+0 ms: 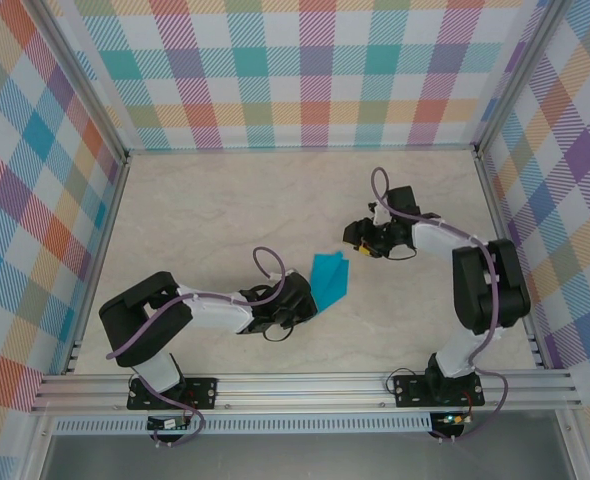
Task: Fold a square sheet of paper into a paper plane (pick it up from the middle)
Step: Fourth fold the wing at the center of the table.
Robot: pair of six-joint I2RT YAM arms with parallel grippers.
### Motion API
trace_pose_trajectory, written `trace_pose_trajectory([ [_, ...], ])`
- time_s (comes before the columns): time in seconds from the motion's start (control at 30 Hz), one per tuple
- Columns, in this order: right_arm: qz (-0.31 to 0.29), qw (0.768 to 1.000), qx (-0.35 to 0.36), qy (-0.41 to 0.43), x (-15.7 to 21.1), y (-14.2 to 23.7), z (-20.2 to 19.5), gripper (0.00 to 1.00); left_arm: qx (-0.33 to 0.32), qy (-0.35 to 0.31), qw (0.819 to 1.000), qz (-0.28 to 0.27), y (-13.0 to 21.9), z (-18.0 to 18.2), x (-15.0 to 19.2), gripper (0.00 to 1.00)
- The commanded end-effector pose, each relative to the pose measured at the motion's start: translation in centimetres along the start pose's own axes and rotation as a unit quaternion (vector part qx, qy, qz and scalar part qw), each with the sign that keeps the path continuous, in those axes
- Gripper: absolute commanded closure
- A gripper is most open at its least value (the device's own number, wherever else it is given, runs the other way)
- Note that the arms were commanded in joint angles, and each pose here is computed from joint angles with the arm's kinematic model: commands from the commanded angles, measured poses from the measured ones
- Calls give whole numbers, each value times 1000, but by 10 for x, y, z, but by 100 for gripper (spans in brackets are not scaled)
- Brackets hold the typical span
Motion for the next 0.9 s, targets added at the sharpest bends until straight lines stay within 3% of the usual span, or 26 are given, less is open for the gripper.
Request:
trace_pose_trajectory([
  [0.0,14,1000,0,-14,24,12,5,41,-31,5,999,39,0,21,24,100],
  [0.17,5,999,44,-27,49,28,-1,23,-18,1,999,28,6,7,22,100],
  [0.3,1,996,90,-30,64,38,-4,19,-20,-14,1000,10,16,1,15,100],
  [0.53,11,988,144,-52,93,38,-9,22,-21,-40,999,-14,37,-11,3,99],
  [0.63,16,986,147,-80,106,36,-13,28,-17,-44,999,-22,44,-13,-5,98],
  [0.87,48,989,65,-120,131,16,-2,28,-3,-45,999,-22,55,-16,-26,95],
])
Point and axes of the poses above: each hand's point on the last joint's axis, 136 mm out from that joint toward the fingers, its own y axis back along the fingers, its own z axis along the line the jaws close on, x = y × z, the point moved 1 cm from there along y, back along the fingers, and after that the axes turned 8 degrees about y, right-handed, at the moved point
